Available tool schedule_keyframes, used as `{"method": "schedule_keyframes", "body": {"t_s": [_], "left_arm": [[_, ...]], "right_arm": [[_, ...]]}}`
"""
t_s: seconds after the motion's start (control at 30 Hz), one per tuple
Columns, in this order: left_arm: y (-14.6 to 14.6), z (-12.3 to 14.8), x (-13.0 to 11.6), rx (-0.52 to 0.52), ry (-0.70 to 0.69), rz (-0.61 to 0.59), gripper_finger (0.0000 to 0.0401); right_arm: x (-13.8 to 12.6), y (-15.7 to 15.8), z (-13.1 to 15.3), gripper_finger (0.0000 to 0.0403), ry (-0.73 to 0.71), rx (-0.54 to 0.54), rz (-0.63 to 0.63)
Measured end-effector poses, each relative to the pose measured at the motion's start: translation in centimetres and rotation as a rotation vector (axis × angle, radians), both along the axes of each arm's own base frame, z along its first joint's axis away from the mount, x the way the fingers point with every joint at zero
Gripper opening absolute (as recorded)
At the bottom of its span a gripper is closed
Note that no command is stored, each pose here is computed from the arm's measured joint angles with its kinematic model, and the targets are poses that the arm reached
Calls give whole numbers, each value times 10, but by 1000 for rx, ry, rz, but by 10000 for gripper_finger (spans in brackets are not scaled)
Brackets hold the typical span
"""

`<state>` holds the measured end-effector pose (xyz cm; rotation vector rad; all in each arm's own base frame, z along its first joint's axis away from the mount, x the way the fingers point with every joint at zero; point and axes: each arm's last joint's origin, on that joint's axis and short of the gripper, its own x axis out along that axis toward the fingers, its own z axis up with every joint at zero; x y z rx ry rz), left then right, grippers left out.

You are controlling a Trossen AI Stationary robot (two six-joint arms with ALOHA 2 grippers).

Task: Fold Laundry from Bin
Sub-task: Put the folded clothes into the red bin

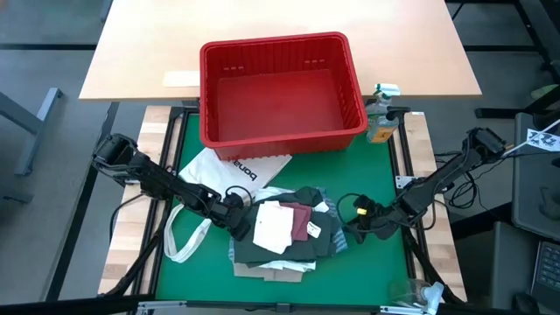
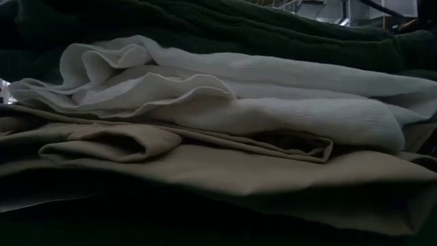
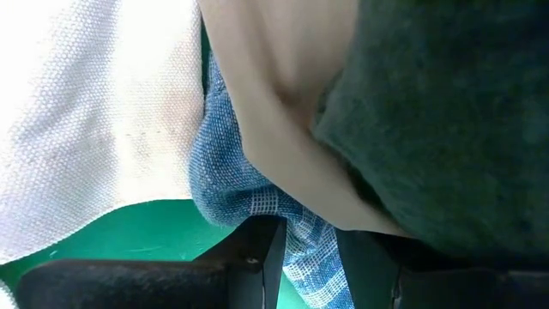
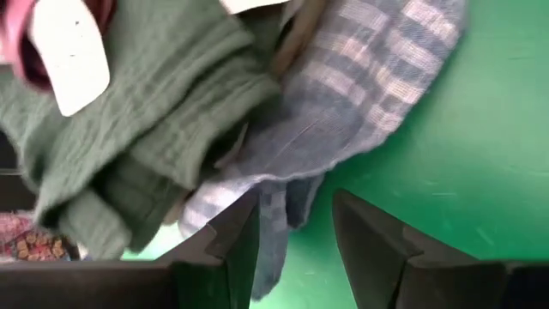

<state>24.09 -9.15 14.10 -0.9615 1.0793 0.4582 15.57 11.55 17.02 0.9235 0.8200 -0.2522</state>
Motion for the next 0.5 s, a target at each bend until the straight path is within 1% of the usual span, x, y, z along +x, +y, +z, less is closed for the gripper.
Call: {"method": "schedule_keyframes", "body": {"t_s": [0.07, 0.13, 0.33, 0.5], "left_arm": [[0, 0, 0, 0, 0, 0, 97], [0, 0, 0, 0, 0, 0, 97], [0, 0, 0, 0, 0, 0, 97], [0, 0, 0, 0, 0, 0, 97]], "right_arm": [[0, 0, -2, 150, 9, 7, -31], [1, 1, -5, 150, 23, -2, -33], [4, 4, -16, 150, 81, -20, -17], [6, 3, -19, 150, 122, 12, 4]]}}
